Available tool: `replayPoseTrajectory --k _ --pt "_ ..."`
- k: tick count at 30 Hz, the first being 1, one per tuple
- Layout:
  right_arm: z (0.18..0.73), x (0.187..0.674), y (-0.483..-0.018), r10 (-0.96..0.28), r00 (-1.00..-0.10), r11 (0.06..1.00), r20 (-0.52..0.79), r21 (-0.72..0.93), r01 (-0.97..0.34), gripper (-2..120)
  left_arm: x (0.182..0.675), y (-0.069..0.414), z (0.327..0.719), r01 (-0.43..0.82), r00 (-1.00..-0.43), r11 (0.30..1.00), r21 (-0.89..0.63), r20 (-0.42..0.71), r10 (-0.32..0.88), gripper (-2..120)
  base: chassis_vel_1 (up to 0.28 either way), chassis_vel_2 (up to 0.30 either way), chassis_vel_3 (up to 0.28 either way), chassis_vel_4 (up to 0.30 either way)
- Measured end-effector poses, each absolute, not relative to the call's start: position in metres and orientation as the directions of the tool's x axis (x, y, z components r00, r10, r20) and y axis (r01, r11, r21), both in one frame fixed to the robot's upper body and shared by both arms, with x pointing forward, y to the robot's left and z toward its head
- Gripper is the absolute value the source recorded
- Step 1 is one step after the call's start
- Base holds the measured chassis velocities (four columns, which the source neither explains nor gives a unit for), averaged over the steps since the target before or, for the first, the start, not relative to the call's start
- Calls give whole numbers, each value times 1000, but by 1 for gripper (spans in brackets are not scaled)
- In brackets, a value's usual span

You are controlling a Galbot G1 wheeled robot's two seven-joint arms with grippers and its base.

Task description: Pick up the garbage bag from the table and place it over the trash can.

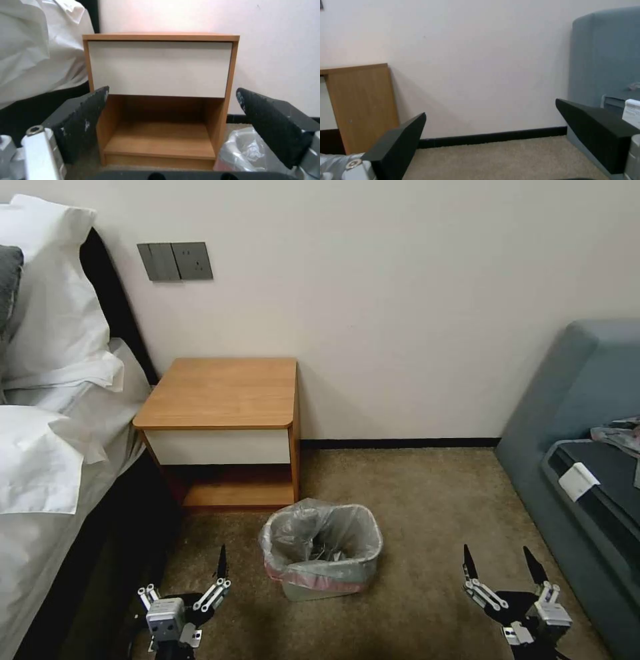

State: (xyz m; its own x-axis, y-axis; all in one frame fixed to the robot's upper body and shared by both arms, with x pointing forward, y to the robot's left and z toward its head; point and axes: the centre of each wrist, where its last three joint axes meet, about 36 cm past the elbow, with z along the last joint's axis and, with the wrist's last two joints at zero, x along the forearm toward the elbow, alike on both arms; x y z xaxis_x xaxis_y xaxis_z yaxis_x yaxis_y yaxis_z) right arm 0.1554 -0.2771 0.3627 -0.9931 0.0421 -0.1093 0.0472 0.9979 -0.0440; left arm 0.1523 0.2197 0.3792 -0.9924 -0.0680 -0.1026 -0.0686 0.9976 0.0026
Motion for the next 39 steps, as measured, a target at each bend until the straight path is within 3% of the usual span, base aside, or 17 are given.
replayPoseTrajectory --k 39 --pt "363 157 -277 42 -993 998 -107 -45 47 100 154 219 378 -69 -993 998 0 -99 -69 100 0 0 0 0"
